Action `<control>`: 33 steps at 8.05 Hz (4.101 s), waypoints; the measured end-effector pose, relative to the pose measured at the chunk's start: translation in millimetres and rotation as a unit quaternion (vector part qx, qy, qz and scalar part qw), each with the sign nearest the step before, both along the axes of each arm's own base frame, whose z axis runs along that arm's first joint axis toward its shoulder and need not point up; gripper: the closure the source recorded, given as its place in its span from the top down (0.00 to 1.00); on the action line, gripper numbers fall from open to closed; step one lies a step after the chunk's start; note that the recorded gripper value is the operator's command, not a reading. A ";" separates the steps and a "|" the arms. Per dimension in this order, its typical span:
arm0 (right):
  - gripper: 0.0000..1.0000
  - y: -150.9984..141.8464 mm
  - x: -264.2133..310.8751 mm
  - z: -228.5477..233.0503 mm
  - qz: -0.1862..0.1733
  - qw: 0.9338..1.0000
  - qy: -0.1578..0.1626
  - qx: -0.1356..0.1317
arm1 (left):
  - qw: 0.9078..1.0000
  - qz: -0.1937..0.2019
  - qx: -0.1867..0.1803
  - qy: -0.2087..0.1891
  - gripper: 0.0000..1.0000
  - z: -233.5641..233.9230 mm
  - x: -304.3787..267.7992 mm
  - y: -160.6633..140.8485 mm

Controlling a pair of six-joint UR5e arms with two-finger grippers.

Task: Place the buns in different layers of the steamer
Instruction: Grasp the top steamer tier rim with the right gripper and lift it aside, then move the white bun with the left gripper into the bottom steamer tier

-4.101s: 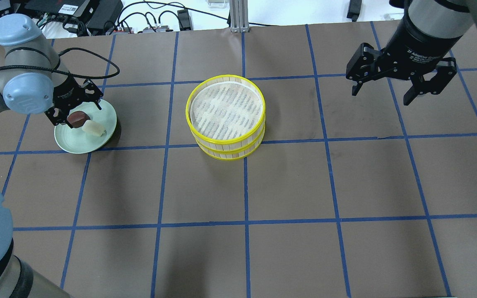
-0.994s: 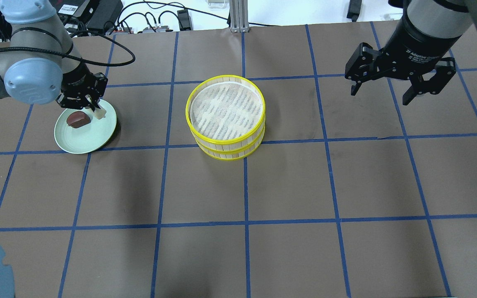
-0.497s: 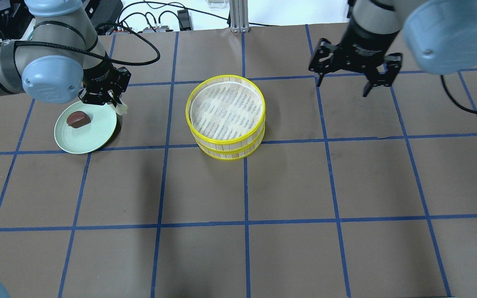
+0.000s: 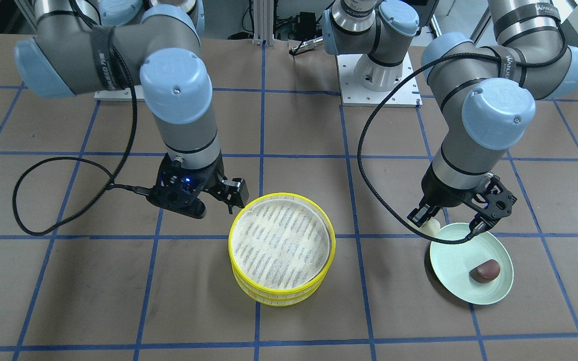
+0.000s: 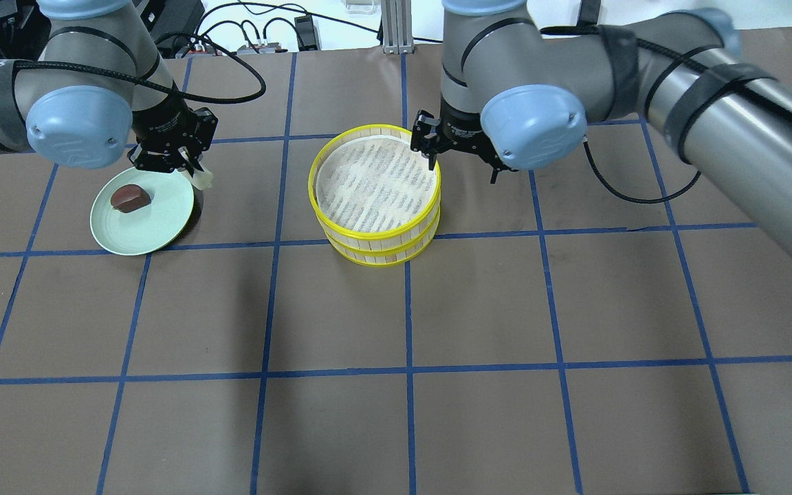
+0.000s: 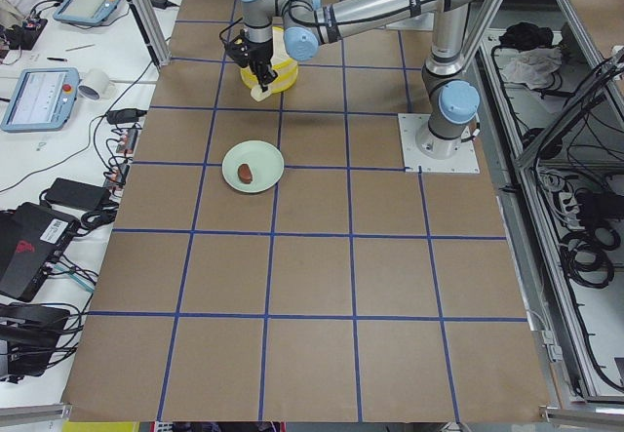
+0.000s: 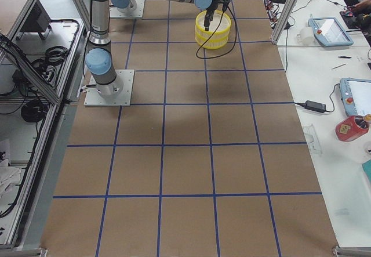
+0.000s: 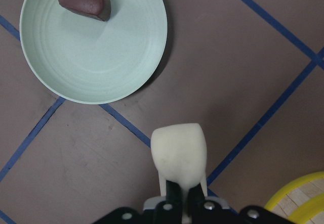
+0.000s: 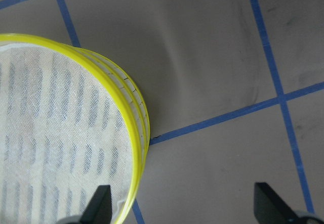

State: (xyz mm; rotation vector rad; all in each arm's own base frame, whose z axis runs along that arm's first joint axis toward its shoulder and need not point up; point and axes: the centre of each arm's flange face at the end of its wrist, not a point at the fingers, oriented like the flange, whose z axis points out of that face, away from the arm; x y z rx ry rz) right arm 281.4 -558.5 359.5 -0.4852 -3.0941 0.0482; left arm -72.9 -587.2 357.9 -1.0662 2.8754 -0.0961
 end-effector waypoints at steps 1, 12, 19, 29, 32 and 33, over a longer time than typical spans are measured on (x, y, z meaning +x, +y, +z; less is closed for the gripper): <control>0.90 -7.6 12.0 -26.3 0.003 1.000 0.001 0.002 | 1.000 0.000 -0.001 0.000 0.00 1.2 -0.1 0.1; 0.04 -9.1 30.0 -61.1 0.029 1.000 0.002 0.007 | 1.000 -0.001 -0.009 0.001 0.00 10.7 -2.7 -0.2; 0.05 6.9 -134.0 61.2 0.034 0.999 -0.002 0.029 | 0.999 -0.001 -0.019 0.040 0.00 11.9 -48.0 0.0; 0.04 17.0 -170.9 76.6 0.039 0.998 -0.001 0.044 | 0.985 -0.069 -0.037 0.152 0.65 -79.1 -197.0 -13.4; 0.04 17.2 -171.1 76.7 0.039 0.998 0.000 0.044 | 0.985 -0.072 -0.033 0.152 1.00 -90.7 -199.1 -16.2; 0.04 17.1 -171.2 76.8 0.039 0.998 0.000 0.044 | 0.985 -0.073 -0.036 0.153 1.00 -90.0 -199.6 -16.6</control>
